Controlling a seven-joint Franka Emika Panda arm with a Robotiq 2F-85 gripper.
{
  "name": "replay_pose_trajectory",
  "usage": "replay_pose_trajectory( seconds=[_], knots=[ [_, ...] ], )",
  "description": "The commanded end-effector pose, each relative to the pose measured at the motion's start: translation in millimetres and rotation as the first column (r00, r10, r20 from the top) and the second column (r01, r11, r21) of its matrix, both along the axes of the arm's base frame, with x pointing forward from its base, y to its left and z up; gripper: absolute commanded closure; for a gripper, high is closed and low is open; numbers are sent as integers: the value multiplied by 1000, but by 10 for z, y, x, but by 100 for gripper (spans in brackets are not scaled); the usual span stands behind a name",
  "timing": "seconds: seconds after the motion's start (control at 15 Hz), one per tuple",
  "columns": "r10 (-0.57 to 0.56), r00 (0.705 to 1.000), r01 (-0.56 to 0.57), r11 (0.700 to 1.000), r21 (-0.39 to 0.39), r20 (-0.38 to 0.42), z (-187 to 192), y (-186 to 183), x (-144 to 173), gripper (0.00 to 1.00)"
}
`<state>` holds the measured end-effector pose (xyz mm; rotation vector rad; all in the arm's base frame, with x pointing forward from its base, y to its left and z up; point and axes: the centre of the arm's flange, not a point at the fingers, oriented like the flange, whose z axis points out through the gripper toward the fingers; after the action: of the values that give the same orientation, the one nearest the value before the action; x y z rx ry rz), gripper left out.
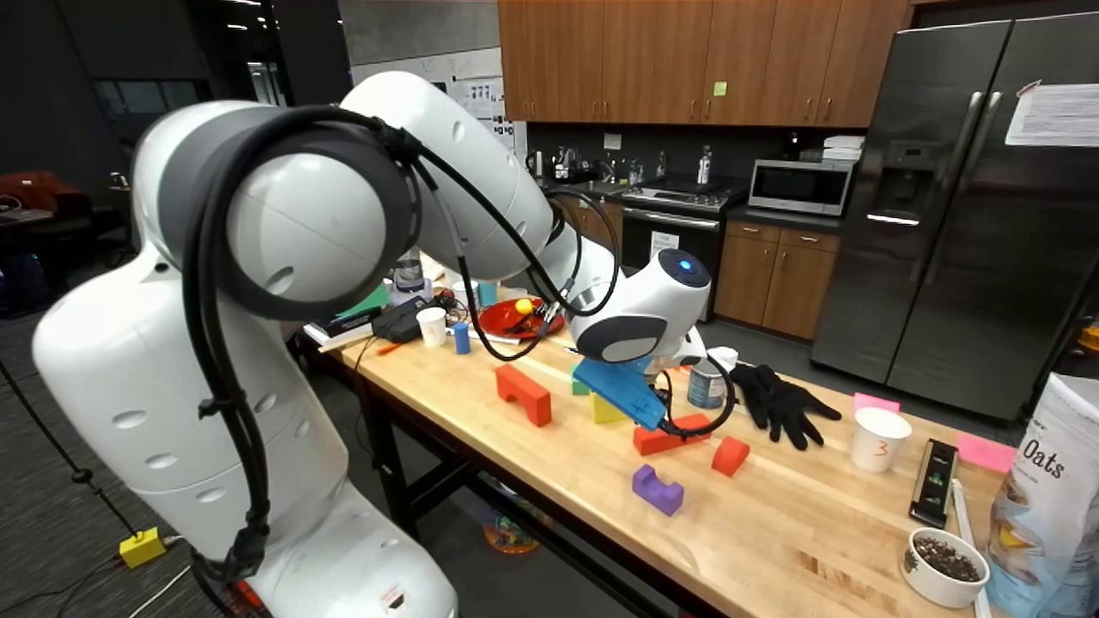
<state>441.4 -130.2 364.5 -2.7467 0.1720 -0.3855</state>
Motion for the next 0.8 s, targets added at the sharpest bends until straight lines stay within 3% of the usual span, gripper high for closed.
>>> replay_pose_trajectory(
  seconds=[0.0,0.2,0.4,0.6,0.73],
  knots=[
    [-45,999,46,999,3,-19,-21,-38,54,0],
    [-247,968,247,969,-18,-41,-143,-224,148,0],
    [-405,913,403,913,-60,-45,-270,-348,223,0],
    [-498,863,490,866,-98,-79,-441,-460,327,0],
    [-510,854,501,860,-100,-107,-578,-517,411,0]
  ],
)
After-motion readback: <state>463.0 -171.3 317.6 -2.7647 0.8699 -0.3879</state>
